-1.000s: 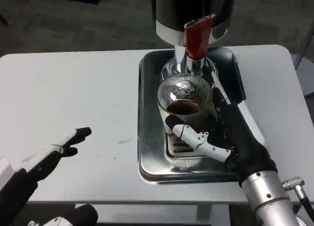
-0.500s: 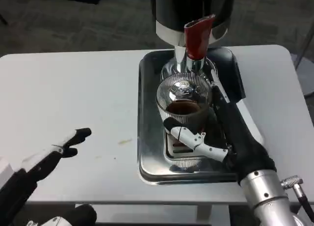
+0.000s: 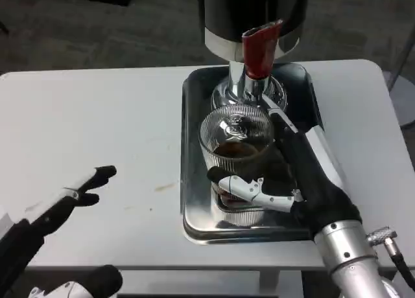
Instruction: Grasp the cup under the faucet to collect the drink, then remove the cup.
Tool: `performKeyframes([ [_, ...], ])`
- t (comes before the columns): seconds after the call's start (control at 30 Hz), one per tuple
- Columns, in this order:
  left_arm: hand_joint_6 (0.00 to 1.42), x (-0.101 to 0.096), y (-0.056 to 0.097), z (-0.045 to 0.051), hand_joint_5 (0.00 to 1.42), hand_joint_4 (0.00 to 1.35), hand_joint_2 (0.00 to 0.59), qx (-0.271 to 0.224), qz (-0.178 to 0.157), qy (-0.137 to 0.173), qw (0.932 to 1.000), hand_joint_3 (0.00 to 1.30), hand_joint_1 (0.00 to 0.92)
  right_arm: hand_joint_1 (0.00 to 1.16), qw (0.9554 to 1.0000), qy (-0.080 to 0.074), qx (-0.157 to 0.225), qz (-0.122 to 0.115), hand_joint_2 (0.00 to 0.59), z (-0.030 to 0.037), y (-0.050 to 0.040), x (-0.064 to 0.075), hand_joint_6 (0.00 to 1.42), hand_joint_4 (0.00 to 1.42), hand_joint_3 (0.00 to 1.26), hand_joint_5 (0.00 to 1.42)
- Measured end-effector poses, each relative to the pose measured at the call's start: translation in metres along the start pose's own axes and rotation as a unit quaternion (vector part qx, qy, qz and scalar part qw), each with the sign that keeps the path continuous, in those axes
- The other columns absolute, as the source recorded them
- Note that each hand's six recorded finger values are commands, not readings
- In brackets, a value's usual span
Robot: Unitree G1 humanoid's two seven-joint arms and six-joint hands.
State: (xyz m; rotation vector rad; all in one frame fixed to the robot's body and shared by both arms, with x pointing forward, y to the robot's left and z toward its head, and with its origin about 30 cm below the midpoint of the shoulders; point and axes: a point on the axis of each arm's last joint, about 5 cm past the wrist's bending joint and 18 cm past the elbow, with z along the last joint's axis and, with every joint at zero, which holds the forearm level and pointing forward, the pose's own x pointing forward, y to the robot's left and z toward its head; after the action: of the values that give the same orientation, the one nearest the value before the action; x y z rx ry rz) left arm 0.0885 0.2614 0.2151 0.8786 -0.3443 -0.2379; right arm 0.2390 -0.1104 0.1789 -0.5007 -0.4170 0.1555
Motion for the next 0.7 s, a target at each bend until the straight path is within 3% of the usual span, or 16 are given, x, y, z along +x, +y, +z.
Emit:
performKeyframes([
  [0.33, 0.12, -0.001, 0.001, -0.0014, 0.16, 0.05, 0.053, 0.001, 0.001, 0.006, 1.0000, 0.10, 0.000, 0.83, 0.9997, -0.002, -0.025, -0.006, 0.209, 0.0030, 0.0028, -0.003, 0.75, 0.52, 0.34, 0.65],
  [0.7, 0.12, -0.002, 0.002, -0.0019, 0.16, 0.05, 0.058, 0.003, 0.003, 0.009, 1.0000, 0.10, 0.000, 0.86, 0.9983, 0.001, -0.036, -0.045, 0.209, 0.0037, 0.0070, -0.013, 1.20, 0.83, 0.61, 0.99],
])
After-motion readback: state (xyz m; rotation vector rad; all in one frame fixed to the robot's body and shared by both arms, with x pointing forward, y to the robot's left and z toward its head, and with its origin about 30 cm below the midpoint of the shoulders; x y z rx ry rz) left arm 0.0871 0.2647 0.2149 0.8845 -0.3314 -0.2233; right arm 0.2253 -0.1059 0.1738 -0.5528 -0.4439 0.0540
